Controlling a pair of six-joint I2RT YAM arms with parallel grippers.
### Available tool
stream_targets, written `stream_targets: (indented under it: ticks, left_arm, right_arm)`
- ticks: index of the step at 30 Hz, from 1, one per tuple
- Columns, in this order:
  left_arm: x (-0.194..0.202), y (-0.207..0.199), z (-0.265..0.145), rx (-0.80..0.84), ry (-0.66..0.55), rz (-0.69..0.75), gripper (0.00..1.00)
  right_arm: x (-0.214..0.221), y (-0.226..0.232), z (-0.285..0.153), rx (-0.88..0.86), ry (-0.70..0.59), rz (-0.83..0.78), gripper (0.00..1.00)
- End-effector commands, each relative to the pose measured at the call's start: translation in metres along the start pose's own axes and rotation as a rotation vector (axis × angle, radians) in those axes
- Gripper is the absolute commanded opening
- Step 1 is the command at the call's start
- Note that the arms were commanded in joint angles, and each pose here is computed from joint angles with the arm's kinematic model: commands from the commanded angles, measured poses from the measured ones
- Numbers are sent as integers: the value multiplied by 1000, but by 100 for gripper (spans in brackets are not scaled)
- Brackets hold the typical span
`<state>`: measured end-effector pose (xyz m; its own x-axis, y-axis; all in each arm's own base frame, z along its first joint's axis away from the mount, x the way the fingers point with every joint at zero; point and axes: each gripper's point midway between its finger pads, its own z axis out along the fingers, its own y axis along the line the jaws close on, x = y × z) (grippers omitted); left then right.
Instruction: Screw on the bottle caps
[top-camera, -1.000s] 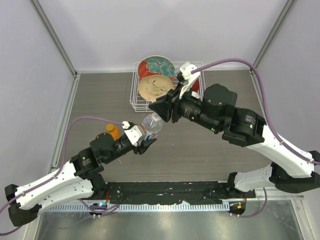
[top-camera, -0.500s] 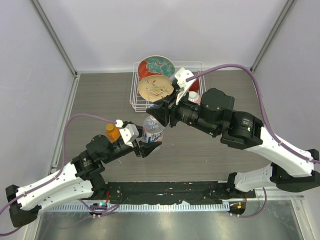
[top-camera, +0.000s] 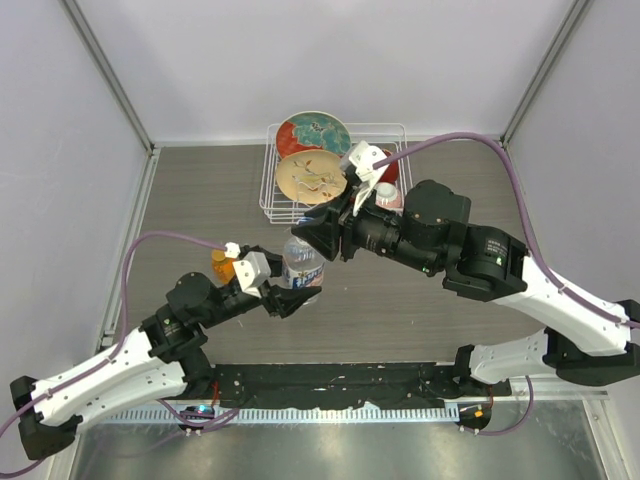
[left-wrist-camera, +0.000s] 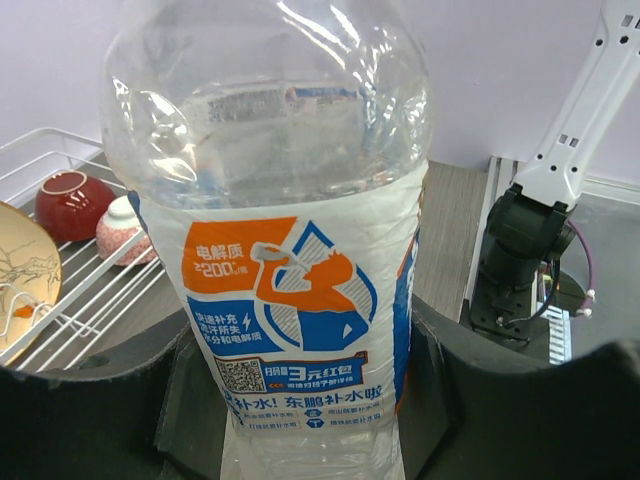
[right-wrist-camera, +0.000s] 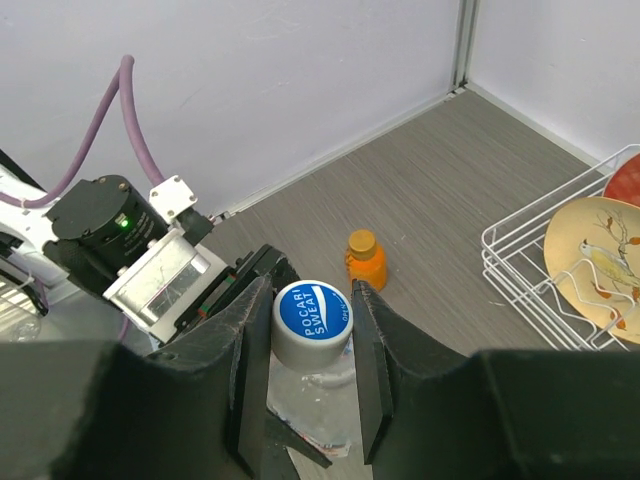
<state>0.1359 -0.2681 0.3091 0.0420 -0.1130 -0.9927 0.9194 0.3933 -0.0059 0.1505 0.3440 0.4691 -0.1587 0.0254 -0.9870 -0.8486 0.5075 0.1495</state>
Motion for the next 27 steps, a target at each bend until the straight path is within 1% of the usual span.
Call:
stream_targets:
  ticks: [1, 6, 14, 27]
  left_arm:
    - [-24, -1, -2, 13, -98, 22, 0]
    - [-27, 0, -3, 15, -109, 26, 0]
    - [-31, -6, -7, 54, -119, 33, 0]
    - [-46, -8, -14, 78, -156, 50, 0]
  right_arm:
    - [-19, 12, -12, -66, -70, 37, 6]
    - [-10, 14, -8, -77, -62, 44, 6]
    - [-11, 16, -2, -86, -68, 38, 6]
    - [3, 29, 7, -150, -14, 71, 6]
